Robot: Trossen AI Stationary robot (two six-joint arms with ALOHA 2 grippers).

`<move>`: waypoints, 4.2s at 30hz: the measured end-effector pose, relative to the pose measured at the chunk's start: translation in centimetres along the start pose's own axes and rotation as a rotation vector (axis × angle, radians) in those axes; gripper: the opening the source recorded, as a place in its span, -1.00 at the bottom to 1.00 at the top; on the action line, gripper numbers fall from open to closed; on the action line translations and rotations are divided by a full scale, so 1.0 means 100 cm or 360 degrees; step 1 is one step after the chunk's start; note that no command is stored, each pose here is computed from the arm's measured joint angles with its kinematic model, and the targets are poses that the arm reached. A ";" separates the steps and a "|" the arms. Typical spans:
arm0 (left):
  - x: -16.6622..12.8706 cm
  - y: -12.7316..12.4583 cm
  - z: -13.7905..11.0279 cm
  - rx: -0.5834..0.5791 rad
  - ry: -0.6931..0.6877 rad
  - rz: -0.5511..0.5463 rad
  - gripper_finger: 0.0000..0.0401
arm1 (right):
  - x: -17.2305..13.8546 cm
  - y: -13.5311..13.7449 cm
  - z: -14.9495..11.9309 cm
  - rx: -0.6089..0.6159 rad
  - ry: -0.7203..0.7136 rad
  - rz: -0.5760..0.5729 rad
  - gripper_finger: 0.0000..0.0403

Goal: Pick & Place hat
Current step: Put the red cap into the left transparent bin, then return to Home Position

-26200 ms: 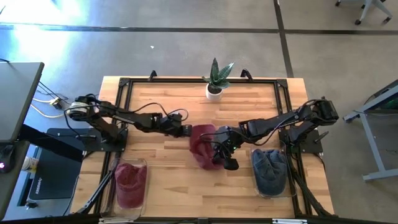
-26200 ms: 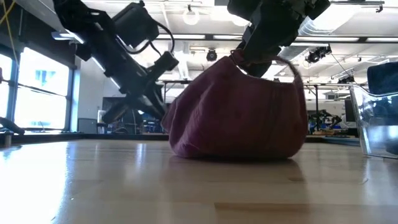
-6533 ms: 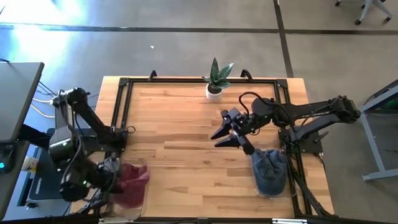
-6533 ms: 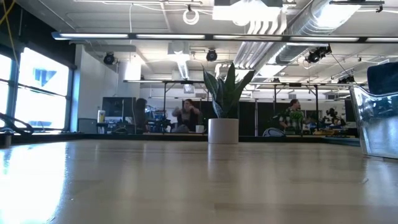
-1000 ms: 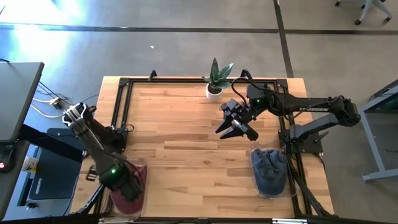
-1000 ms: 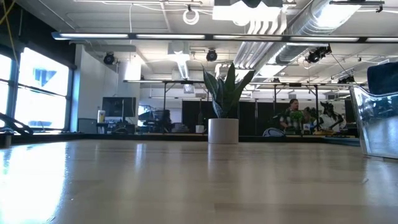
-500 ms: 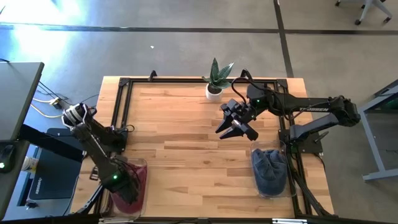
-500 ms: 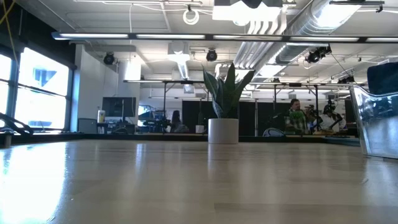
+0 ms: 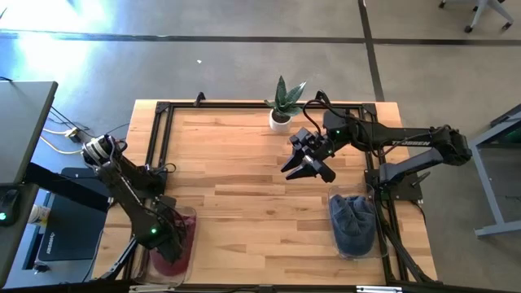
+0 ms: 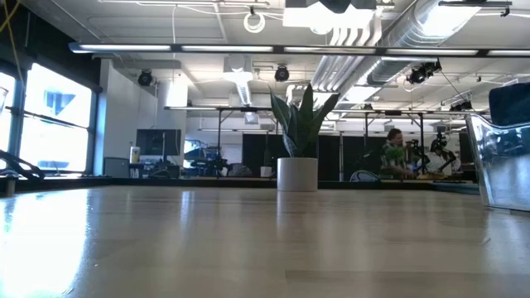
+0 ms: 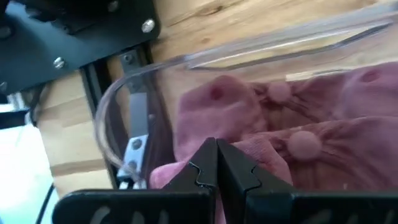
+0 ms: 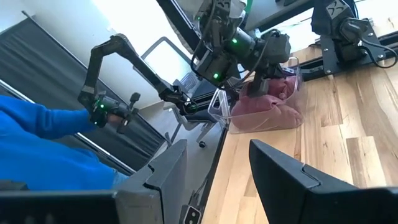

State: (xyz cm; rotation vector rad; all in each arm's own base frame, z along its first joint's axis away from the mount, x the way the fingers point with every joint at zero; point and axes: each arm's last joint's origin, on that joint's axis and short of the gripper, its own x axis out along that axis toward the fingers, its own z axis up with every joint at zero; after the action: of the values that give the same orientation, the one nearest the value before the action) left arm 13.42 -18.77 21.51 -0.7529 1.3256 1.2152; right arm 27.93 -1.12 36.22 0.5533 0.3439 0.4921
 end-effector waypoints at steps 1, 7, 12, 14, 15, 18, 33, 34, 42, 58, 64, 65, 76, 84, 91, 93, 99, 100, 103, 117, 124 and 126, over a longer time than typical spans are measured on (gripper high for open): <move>0.001 0.001 0.000 -0.0003 0.0013 0.0019 -1.00 | 0.000 0.000 0.000 0.0000 0.0000 -0.0001 -0.17; -0.023 0.003 0.000 -0.0012 0.0070 0.0031 -1.00 | 0.000 0.000 0.000 0.0024 -0.0007 -0.0012 -0.17; -0.033 0.010 0.001 -0.0128 0.0184 0.0221 -1.00 | 0.000 -0.001 0.001 0.0016 -0.0028 -0.0050 -0.17; -0.028 0.011 0.001 -0.0137 0.0182 0.0265 -1.00 | 0.000 -0.001 0.001 0.0015 -0.0032 -0.0058 -0.17; -0.024 0.012 0.002 -0.0140 0.0172 0.0288 -1.00 | 0.000 -0.001 0.001 0.0014 -0.0034 -0.0061 -0.17; -0.014 0.012 0.002 -0.0123 0.0156 0.0304 -1.00 | 0.000 -0.001 0.001 0.0010 -0.0036 -0.0060 -0.17; 0.021 0.003 -0.010 -0.0112 0.0331 0.0154 -1.00 | 0.000 -0.001 0.001 0.0055 -0.0034 -0.0053 -0.17; 0.020 0.003 -0.010 -0.0118 0.0329 0.0166 -1.00 | 0.000 -0.001 0.001 0.0055 -0.0034 -0.0052 -0.17; -0.032 0.018 0.002 -0.0075 0.0294 0.0121 -1.00 | 0.000 -0.001 0.001 0.0082 -0.0036 -0.0054 -0.17; -0.105 -0.010 0.040 -0.0102 -0.0762 -0.1179 -1.00 | -0.077 0.025 -0.006 -0.0094 -0.0016 -0.0276 -0.18; -0.114 -0.041 0.071 -0.0103 -0.1015 -0.1280 -1.00 | -0.099 0.046 -0.019 -0.0167 0.0031 -0.0289 -0.30; -0.116 -0.046 0.077 -0.0072 -0.1018 -0.1286 -1.00 | -0.104 0.049 -0.022 -0.0169 0.0033 -0.0305 -0.33; -0.144 -0.094 0.132 0.0327 -0.1144 -0.1576 -1.00 | -0.132 0.050 -0.100 0.0042 -0.0383 -0.0426 -0.73; -0.143 -0.100 0.169 0.0321 -0.1160 -0.1592 -1.00 | -0.124 0.024 -0.151 -0.0042 -0.0775 -0.0333 -0.95; -0.134 -0.095 0.193 0.0433 -0.1160 -0.1438 -1.00 | -0.117 0.004 -0.176 -0.0301 -0.0871 -0.0421 -0.99; -0.134 -0.080 0.199 0.0485 -0.1144 -0.1357 -1.00 | -0.116 0.001 -0.181 -0.0319 -0.0885 -0.0403 -0.97; -0.125 -0.046 0.209 0.0568 -0.1146 -0.1313 -1.00 | -0.119 -0.005 -0.197 -0.0344 -0.0967 -0.0303 -0.99; -0.122 -0.040 0.208 0.0571 -0.1158 -0.1357 -1.00 | -0.119 -0.006 -0.199 -0.0340 -0.0991 -0.0291 -0.98; -0.110 -0.014 0.202 0.0576 -0.1164 -0.1493 -1.00 | -0.121 -0.008 -0.205 -0.0332 -0.1076 -0.0251 -0.99; -0.035 0.069 0.177 0.0361 -0.1231 -0.1923 -1.00 | -0.119 -0.023 -0.220 -0.0407 -0.1106 -0.0478 -0.99; -0.038 0.095 0.174 0.0415 -0.1399 -0.1981 -1.00 | -0.115 -0.030 -0.227 -0.0429 -0.0948 -0.0591 -1.00; -0.038 0.101 0.174 0.0413 -0.1416 -0.1988 -1.00 | -0.113 -0.031 -0.229 -0.0434 -0.0898 -0.0604 -1.00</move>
State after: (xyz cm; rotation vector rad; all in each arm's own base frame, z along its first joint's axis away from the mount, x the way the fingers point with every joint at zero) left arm 9.85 -0.62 30.23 -0.5525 0.1140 0.2310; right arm 9.62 0.06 18.11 0.3296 -0.1588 0.0021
